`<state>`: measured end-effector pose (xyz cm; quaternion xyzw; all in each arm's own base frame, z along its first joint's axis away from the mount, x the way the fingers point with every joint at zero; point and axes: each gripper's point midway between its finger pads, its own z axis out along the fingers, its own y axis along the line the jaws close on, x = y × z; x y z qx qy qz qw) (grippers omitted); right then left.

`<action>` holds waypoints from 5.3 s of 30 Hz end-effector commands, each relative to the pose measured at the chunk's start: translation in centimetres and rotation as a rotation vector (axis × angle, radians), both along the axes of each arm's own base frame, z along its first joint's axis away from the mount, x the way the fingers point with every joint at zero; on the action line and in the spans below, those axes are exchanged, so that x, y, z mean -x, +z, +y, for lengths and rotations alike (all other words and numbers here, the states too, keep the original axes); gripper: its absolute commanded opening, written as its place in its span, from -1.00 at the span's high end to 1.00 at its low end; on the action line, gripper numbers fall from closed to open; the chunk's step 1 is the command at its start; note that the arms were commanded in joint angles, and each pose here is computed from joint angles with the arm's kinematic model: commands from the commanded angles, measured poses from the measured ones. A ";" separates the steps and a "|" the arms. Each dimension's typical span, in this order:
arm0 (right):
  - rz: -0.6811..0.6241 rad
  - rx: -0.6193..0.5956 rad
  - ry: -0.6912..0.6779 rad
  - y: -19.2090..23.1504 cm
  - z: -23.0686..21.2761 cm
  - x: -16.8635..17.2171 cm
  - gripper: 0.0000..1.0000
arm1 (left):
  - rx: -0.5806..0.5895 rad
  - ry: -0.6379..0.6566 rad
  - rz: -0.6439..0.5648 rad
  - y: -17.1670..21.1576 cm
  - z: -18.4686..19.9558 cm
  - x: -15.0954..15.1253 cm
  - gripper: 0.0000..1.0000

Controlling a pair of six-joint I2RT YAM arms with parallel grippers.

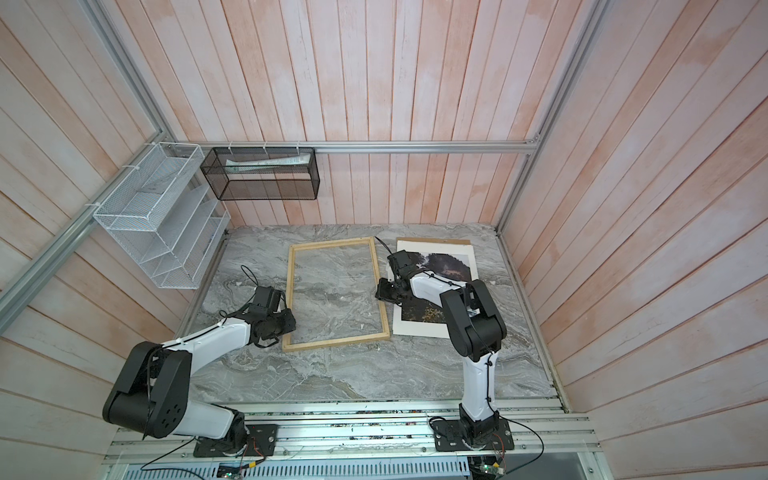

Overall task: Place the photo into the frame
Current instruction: 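Lower the right gripper and pinch the photo's white border edge, then drag the white mat over the frame with the right gripper while the left gripper approaches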

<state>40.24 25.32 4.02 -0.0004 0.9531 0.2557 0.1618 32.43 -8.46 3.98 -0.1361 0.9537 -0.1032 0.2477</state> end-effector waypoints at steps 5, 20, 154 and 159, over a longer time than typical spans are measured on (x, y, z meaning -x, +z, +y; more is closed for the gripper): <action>-0.100 0.076 -0.048 3.8 -4.2 0.2 -0.02 | 0.024 -0.001 -0.110 3.8 -0.5 -1.5 0.09; 0.014 0.246 -0.065 -1.2 -7.1 2.7 -0.18 | 0.077 -0.055 -0.107 4.4 -3.1 -1.3 0.09; -0.183 0.053 -0.026 6.7 -2.1 2.0 -0.12 | 0.425 -0.252 -0.135 3.6 -11.7 -1.2 0.07; -0.155 0.125 -0.124 5.3 -8.4 3.0 -0.12 | 0.498 -0.306 -0.134 3.3 -14.7 -1.2 0.05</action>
